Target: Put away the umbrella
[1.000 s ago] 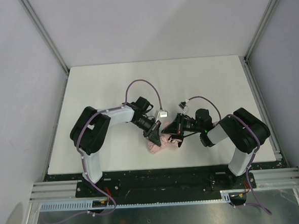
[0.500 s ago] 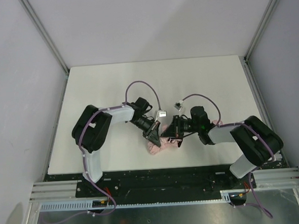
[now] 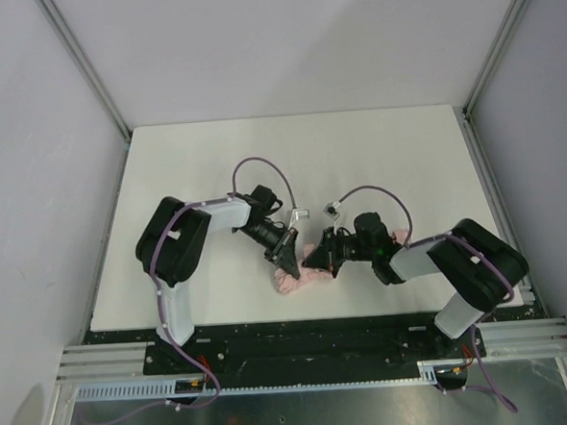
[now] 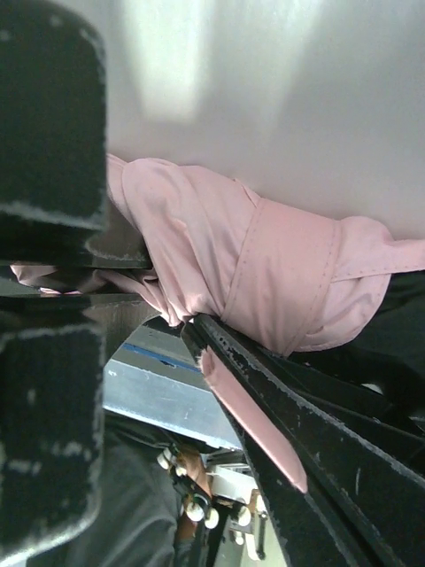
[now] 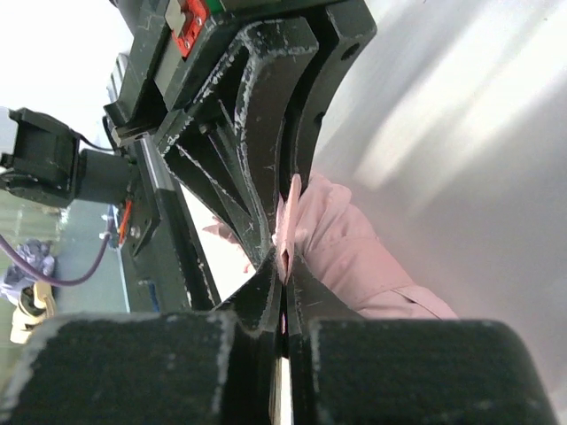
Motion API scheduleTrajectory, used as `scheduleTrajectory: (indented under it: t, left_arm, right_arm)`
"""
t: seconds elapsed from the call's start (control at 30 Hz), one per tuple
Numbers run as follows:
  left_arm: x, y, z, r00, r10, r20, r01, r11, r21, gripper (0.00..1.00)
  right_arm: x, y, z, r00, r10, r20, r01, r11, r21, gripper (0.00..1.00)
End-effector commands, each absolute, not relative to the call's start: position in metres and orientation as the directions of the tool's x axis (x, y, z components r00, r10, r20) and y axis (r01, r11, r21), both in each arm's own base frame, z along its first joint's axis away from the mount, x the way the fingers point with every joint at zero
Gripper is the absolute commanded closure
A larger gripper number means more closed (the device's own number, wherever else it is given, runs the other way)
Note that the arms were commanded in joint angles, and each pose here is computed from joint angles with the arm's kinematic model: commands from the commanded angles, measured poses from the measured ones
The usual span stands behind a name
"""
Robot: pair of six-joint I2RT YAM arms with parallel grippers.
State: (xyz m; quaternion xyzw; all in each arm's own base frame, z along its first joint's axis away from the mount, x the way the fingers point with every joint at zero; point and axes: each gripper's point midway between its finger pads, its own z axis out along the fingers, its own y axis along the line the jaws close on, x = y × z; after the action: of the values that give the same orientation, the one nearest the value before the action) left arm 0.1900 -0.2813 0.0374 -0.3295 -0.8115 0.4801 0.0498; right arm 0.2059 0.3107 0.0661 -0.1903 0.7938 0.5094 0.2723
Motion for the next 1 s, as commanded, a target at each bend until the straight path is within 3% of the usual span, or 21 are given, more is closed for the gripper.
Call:
scheduleTrajectory:
  t: [0.0, 0.07, 0.17, 0.23, 0.33, 0.43, 0.6, 0.77, 0.97]
  left_arm:
    - [0.264, -0.216, -0.017, -0.836, 0.497, -0.233, 0.540, 0.667, -0.514, 1.00]
    - [0.271, -0.217, -0.006, -0.837, 0.480, -0.263, 0.543, 0.671, -0.505, 1.00]
    - [0.284, -0.219, 0.016, -0.832, 0.447, -0.330, 0.555, 0.680, -0.479, 0.92]
    - [0.293, -0.220, 0.033, -0.821, 0.422, -0.384, 0.566, 0.691, -0.450, 0.78]
    - [0.308, -0.221, 0.064, -0.790, 0.378, -0.483, 0.583, 0.707, -0.400, 0.41]
    - [0.316, -0.221, 0.104, -0.716, 0.331, -0.615, 0.617, 0.713, -0.334, 0.23]
    - [0.292, -0.226, 0.138, -0.523, 0.412, -0.746, 0.724, 0.677, -0.133, 0.23]
    - [0.237, -0.248, 0.124, -0.257, 0.648, -0.717, 0.849, 0.506, 0.153, 0.27]
    - [0.218, -0.236, 0.097, -0.022, 0.808, -0.588, 0.839, 0.335, 0.429, 0.07]
  right_arm:
    - [0.152, 0.293, 0.007, -0.923, -0.065, -0.380, -0.369, 0.437, 0.820, 1.00]
    - [0.155, 0.291, -0.001, -0.931, -0.021, -0.365, -0.337, 0.433, 0.836, 1.00]
    - [0.161, 0.286, -0.012, -0.944, 0.038, -0.327, -0.280, 0.428, 0.859, 1.00]
    - [0.163, 0.285, -0.017, -0.951, 0.062, -0.303, -0.249, 0.426, 0.870, 1.00]
    - [0.167, 0.283, -0.027, -0.960, 0.093, -0.264, -0.197, 0.443, 0.875, 1.00]
    - [0.174, 0.281, -0.037, -0.967, 0.122, -0.225, -0.145, 0.465, 0.874, 1.00]
    - [0.183, 0.282, -0.051, -0.977, 0.141, -0.162, -0.072, 0.493, 0.867, 1.00]
    - [0.187, 0.282, -0.058, -0.981, 0.137, -0.140, -0.051, 0.512, 0.858, 1.00]
    - [0.195, 0.278, -0.055, -0.980, 0.139, -0.140, -0.052, 0.501, 0.864, 1.00]
